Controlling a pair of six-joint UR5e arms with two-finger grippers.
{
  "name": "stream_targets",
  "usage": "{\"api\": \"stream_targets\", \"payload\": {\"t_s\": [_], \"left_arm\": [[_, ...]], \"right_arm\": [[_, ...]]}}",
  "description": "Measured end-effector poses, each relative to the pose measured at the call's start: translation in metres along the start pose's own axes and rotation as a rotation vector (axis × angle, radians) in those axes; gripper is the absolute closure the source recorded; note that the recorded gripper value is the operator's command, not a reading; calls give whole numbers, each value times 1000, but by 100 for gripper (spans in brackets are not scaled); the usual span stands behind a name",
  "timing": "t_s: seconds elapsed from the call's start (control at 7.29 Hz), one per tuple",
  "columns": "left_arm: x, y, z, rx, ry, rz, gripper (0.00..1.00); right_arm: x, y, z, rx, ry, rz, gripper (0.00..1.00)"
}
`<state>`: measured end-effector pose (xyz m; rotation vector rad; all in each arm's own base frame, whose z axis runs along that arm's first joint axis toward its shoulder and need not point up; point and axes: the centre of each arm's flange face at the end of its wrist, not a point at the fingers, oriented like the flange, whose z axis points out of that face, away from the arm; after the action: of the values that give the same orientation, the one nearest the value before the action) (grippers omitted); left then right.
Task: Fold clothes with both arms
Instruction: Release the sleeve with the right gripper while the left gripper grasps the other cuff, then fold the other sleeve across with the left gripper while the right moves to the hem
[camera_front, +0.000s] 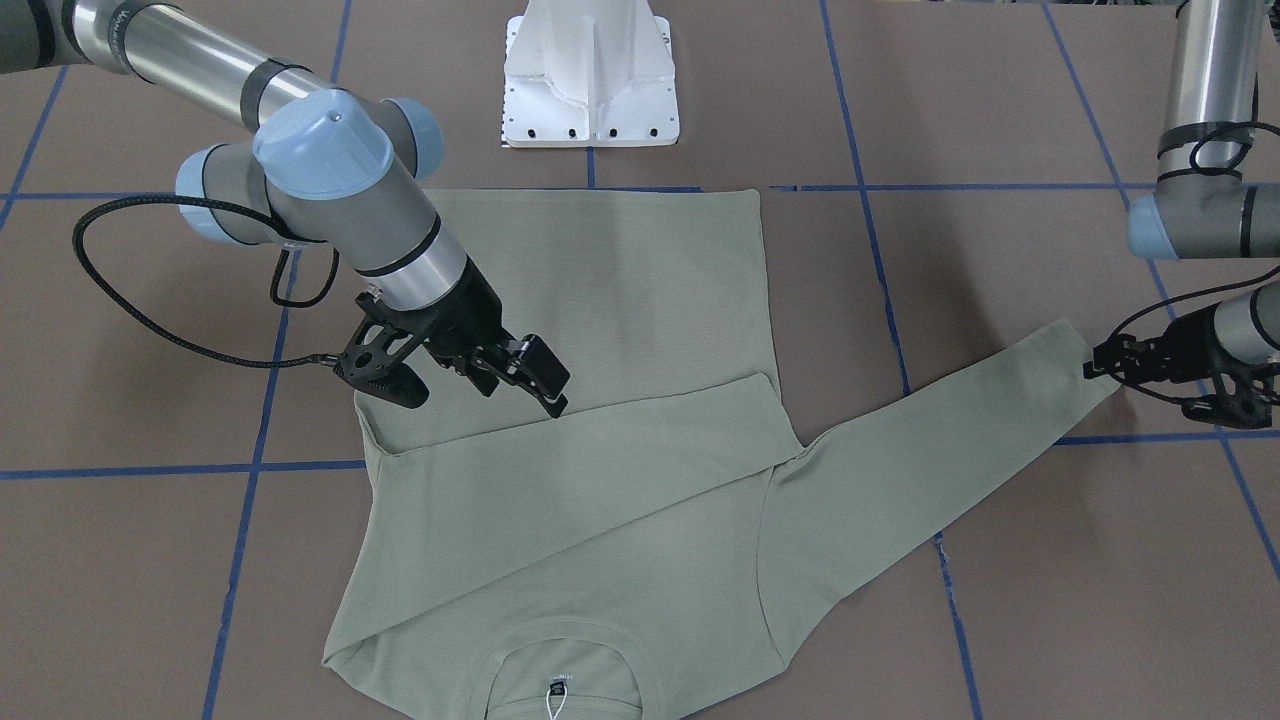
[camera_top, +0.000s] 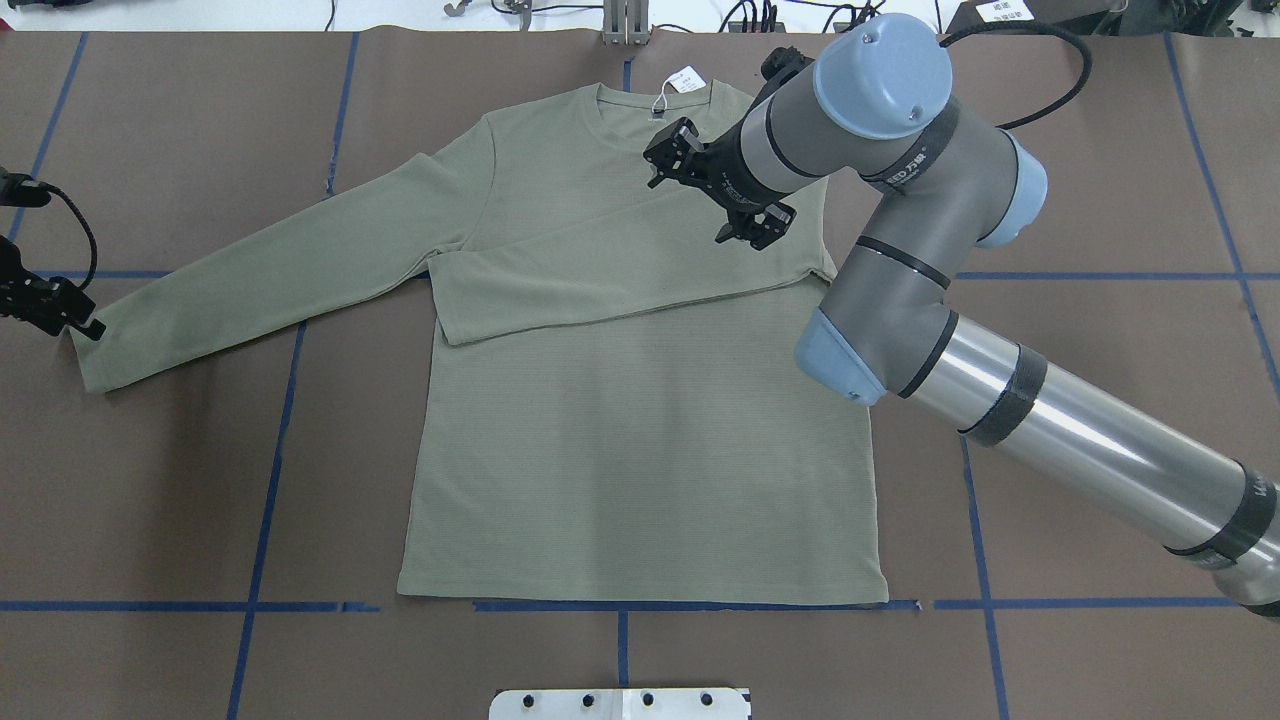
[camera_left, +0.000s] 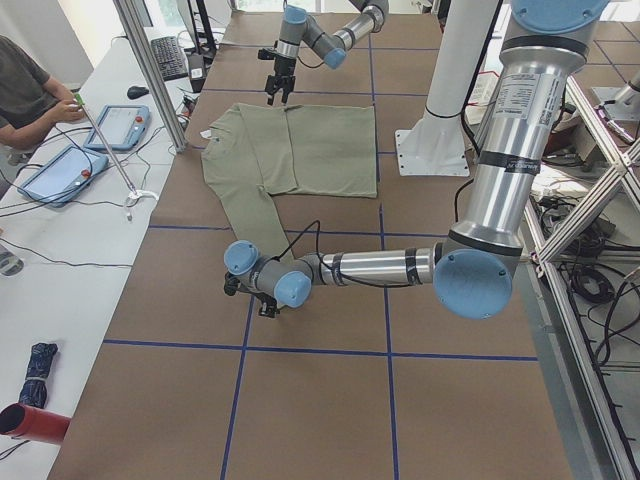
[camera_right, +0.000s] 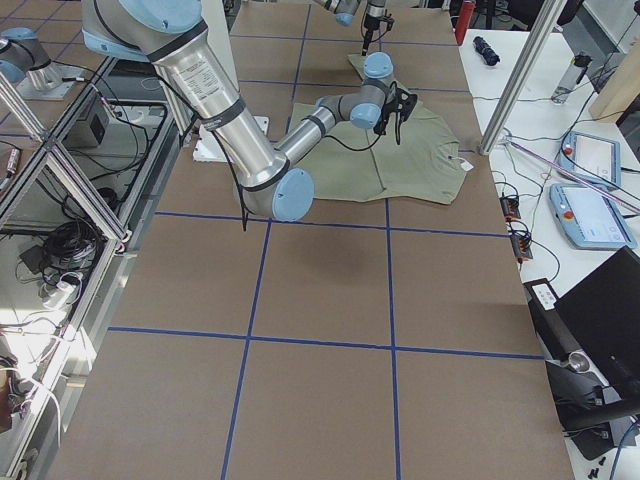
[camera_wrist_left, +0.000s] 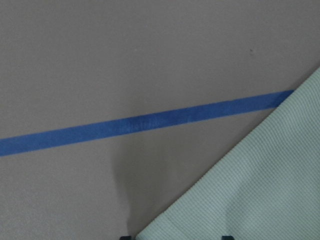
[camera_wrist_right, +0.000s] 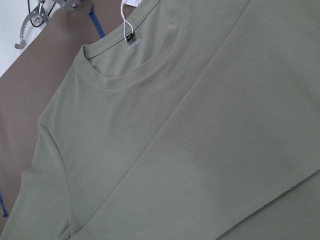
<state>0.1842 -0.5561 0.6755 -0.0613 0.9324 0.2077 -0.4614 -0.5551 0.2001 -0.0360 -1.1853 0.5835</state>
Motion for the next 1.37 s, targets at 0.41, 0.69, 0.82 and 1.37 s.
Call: {"api": "stream_targets", "payload": {"t_s": [0.41, 0.69, 0.82, 1.37], "left_arm": [[2, -1, -1, 1, 2, 2, 100], [20, -12, -11, 22, 16, 29, 100], [40, -17, -26, 44, 37, 50, 100], [246, -43, -127, 146, 244, -93, 100]], "right_arm": [[1, 1, -1, 2, -2, 0, 1], [1, 2, 0, 2, -1, -1, 1], [3, 1, -1, 2, 0, 0, 0], [105, -51, -56, 12, 40, -71, 0]]}}
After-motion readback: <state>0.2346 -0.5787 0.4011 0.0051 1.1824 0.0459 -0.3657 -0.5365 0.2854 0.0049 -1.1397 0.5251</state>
